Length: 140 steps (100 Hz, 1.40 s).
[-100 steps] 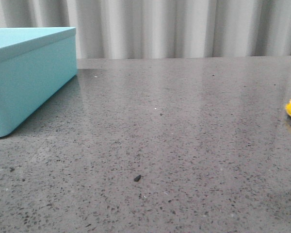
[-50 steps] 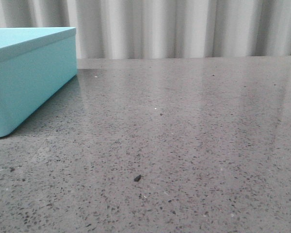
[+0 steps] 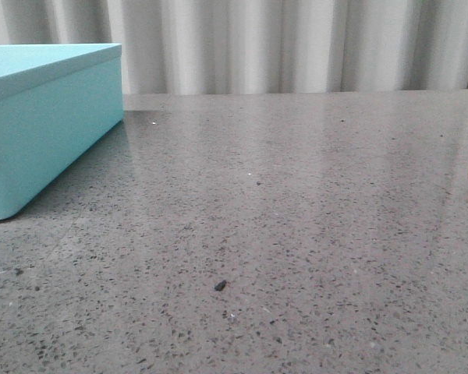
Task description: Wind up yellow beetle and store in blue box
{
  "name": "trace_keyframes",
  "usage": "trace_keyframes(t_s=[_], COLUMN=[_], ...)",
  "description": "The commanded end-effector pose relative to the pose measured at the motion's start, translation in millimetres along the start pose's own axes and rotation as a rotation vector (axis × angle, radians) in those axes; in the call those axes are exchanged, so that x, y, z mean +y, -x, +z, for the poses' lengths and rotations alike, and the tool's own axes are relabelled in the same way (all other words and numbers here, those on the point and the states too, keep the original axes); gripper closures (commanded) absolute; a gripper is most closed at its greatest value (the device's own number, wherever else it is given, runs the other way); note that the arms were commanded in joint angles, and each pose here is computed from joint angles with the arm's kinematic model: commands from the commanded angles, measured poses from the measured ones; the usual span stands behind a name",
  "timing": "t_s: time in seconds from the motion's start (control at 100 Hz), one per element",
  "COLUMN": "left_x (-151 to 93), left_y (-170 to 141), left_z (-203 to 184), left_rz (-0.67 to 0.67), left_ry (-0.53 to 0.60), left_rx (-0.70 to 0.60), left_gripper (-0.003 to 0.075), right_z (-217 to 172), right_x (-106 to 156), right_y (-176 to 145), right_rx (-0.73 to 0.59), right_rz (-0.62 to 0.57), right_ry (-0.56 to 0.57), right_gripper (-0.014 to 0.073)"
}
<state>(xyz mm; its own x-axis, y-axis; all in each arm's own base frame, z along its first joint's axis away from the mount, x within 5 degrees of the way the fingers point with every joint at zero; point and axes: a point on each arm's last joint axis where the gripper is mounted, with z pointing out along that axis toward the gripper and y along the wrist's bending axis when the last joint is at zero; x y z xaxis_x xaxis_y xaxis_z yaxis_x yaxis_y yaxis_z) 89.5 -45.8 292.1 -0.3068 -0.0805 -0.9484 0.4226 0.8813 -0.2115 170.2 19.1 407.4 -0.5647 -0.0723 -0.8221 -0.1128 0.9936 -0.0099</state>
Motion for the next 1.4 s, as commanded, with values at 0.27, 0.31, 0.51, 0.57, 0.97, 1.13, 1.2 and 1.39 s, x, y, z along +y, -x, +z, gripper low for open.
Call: trace_keyframes(t_s=[0.27,0.31,0.51,0.57,0.97,1.13,1.2,1.39], left_x=[-0.3,-0.3,-0.3,-0.1,-5.3,-12.0,-14.7,-20.4], left_y=[13.3,13.3,13.3,13.8,59.1,85.3,95.1,119.5], left_z=[-0.3,-0.3,-0.3,-0.3,-1.2,12.2,20.3,45.4], left_rz=[-0.023,-0.023,-0.023,-0.023,0.051,0.112,0.158,0.279], left_ry=[0.009,0.009,0.009,0.012,0.029,-0.009,-0.033,-0.106], left_rx=[-0.074,-0.074,-0.074,-0.079,-0.168,-0.075,-0.026,0.100], left_gripper=[0.0741,0.0741,0.0741,0.0741,0.0741,0.0741,0.0741,0.0737], right_z=[-77.0,-80.7,-86.6,-88.8,-91.1,-91.4,-91.5,-91.5], right_x=[11.3,9.6,5.1,4.7,4.8,4.8,4.8,4.8], right_y=[-42.9,-50.7,-78.7,-79.7,-77.7,-77.3,-77.2,-77.2], right_rx=[-0.562,-0.589,-0.619,-0.627,-0.661,-0.666,-0.668,-0.669], right_rz=[-0.181,-0.222,-0.268,-0.267,-0.265,-0.264,-0.264,-0.264], right_ry=[0.088,0.065,0.024,0.023,0.021,0.021,0.021,0.021], right_gripper=[0.0636,0.0636,0.0636,0.0636,0.0636,0.0636,0.0636,0.0636])
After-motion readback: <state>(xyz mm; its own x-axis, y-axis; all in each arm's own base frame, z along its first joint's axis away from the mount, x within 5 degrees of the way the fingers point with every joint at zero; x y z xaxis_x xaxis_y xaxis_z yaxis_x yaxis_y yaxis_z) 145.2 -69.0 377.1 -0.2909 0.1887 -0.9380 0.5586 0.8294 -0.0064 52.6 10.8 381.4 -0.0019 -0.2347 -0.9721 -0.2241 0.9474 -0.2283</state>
